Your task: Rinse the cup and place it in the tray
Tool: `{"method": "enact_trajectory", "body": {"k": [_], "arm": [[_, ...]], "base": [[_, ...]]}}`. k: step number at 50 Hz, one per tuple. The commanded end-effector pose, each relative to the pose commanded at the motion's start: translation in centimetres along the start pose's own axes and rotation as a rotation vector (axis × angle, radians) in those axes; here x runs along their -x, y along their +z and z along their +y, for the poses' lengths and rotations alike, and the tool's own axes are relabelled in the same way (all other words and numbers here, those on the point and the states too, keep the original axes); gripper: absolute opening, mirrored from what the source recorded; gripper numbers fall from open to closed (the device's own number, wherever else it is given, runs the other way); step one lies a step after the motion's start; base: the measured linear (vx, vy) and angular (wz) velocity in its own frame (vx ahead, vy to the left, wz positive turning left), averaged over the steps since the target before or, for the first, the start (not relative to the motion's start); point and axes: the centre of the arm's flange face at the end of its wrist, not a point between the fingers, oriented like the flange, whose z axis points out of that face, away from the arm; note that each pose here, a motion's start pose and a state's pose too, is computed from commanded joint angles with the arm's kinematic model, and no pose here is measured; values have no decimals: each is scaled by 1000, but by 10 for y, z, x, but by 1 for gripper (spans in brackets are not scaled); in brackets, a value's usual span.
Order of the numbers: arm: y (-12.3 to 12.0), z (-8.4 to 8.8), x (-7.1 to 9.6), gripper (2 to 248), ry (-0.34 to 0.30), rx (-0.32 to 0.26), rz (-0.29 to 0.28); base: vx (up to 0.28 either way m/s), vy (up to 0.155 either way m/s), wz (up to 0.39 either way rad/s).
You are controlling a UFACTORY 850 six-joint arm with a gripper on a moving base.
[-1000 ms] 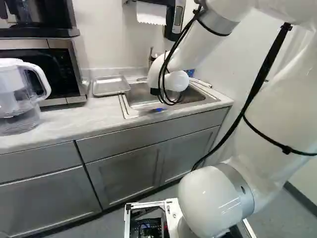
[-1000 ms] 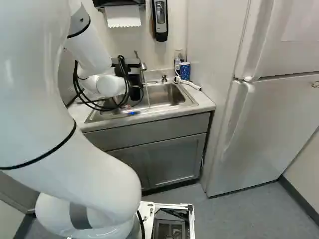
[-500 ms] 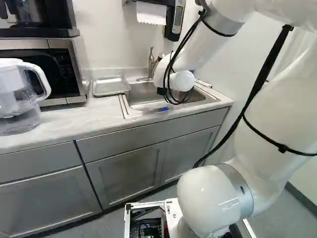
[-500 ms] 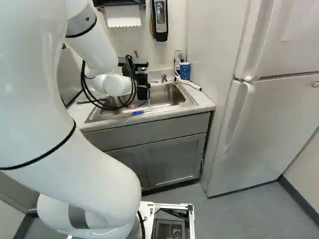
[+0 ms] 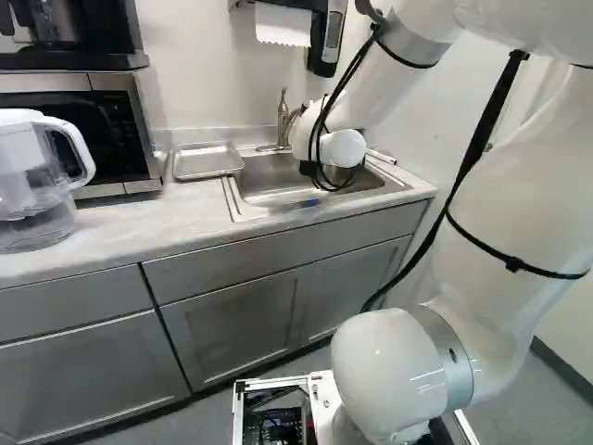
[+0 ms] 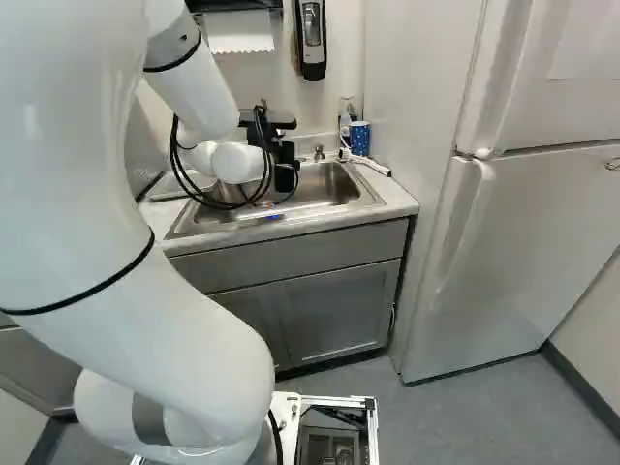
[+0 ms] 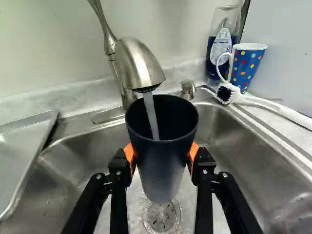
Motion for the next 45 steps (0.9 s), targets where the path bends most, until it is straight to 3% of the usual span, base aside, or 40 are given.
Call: {"method": "enact_trajectory", "body": {"k": [45], "arm": [[0, 0, 0, 123, 0, 0, 0]], "base": [[0, 0, 0]]}}
